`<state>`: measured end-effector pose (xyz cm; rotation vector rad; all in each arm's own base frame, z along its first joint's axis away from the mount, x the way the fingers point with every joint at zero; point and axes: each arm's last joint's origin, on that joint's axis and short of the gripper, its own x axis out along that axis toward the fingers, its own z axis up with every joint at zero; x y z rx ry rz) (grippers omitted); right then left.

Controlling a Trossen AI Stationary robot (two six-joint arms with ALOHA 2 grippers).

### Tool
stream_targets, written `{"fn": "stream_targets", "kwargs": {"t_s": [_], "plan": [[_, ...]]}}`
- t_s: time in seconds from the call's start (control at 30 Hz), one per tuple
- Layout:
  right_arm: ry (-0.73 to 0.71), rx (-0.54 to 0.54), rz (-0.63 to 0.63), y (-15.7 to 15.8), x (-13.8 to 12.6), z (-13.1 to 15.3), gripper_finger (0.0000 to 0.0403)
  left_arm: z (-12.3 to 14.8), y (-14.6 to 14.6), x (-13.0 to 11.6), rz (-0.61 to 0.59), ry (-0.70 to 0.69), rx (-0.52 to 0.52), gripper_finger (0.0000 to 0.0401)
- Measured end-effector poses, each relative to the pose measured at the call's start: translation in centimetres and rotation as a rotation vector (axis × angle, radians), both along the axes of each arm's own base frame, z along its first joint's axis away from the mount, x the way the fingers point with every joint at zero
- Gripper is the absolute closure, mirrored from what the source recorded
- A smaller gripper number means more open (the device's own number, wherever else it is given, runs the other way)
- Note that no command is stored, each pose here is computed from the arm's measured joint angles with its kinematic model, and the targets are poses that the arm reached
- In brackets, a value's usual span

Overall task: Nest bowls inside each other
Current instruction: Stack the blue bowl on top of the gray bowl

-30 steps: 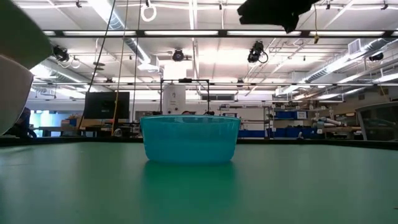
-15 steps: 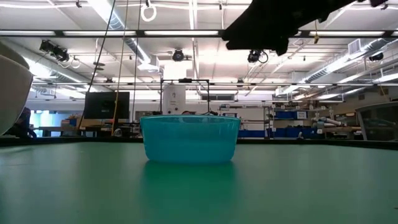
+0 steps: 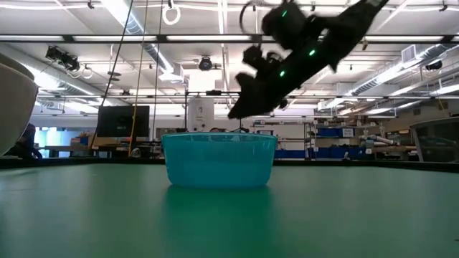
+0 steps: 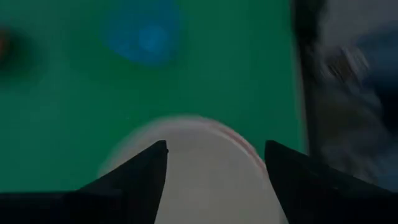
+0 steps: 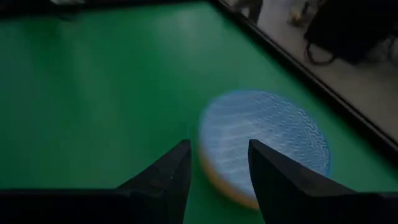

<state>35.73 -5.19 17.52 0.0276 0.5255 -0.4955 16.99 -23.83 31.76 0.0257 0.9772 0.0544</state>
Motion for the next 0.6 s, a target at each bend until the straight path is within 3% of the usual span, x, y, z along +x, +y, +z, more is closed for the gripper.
{"fn": "stream_targets", "kwargs": {"t_s": [0.17,0.37,0.6], "plan": [[0.124,0.082,0.026,-3.4,0.9,-1.8,0.0237,0.3,1.2,-0.2,0.139,-0.089,0.068,0.0141],[0.245,0.073,0.073,-3.1,0.8,-3.3,0.0238,0.1,2.1,0.1,0.207,-0.071,0.103,0.0143],[0.125,0.047,0.17,2.2,0.2,2.1,0.0239,0.1,4.0,2.0,0.196,-0.036,0.194,0.0143]]}}
